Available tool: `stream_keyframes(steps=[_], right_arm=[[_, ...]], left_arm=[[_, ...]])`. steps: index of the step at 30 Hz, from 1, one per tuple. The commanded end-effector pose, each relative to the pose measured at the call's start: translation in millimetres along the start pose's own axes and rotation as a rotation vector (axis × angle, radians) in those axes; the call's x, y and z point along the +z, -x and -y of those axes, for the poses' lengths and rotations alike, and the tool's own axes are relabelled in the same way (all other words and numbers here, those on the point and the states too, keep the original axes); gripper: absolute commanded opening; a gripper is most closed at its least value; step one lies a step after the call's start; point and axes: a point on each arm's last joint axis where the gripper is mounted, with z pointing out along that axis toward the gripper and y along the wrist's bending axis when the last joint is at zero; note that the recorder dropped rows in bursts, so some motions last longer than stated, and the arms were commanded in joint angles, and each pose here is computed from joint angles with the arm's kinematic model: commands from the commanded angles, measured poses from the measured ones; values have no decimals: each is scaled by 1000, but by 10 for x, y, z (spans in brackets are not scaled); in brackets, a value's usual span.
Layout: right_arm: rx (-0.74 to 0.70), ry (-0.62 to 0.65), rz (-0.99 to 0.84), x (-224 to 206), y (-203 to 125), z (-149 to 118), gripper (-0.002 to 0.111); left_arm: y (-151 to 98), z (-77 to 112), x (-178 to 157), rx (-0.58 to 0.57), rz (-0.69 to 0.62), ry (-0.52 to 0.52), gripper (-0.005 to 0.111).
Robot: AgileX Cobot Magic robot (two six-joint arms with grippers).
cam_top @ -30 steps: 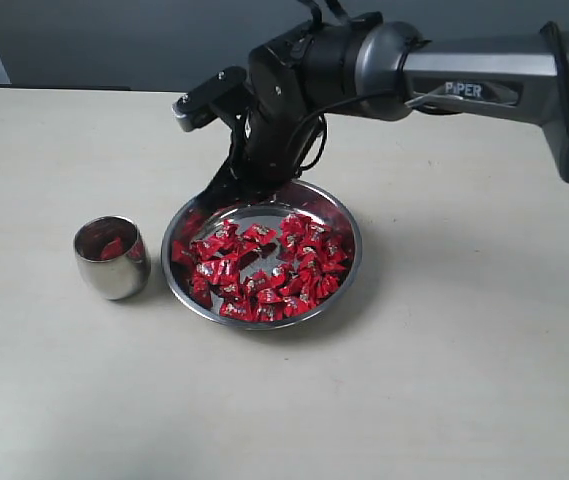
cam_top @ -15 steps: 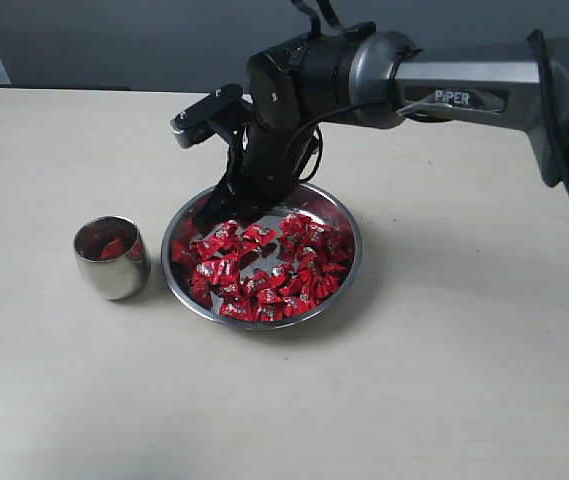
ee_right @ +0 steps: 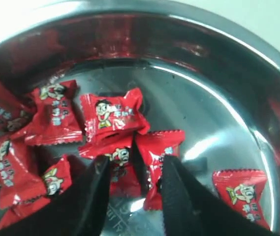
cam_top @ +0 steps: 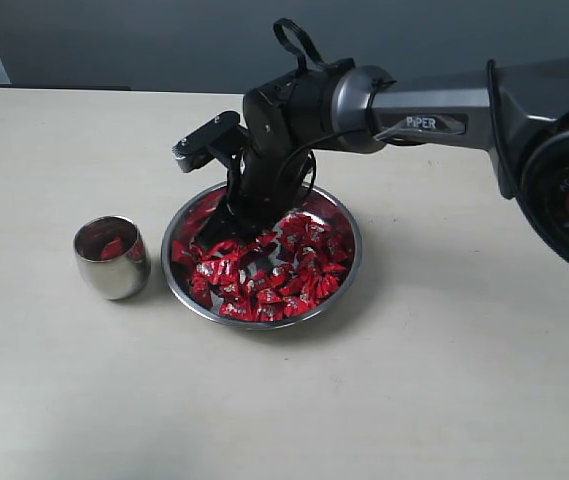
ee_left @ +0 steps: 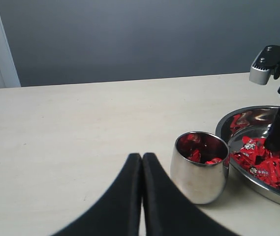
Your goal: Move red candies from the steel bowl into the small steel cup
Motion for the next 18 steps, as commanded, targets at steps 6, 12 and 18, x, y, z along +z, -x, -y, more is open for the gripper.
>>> stream_keyframes(steps=[6,12,18], right_arm=[[-54,-52,-6,31,-14,73,36],[-46,-46,-5,32,-13,67,36],[-46,-44,-18,32,-25,66,36]], left_arm=[[-6,1,-2,-1,2,-2,0],[-6,1,-2,-1,2,-2,0],[-6,1,-2,-1,2,-2,0]])
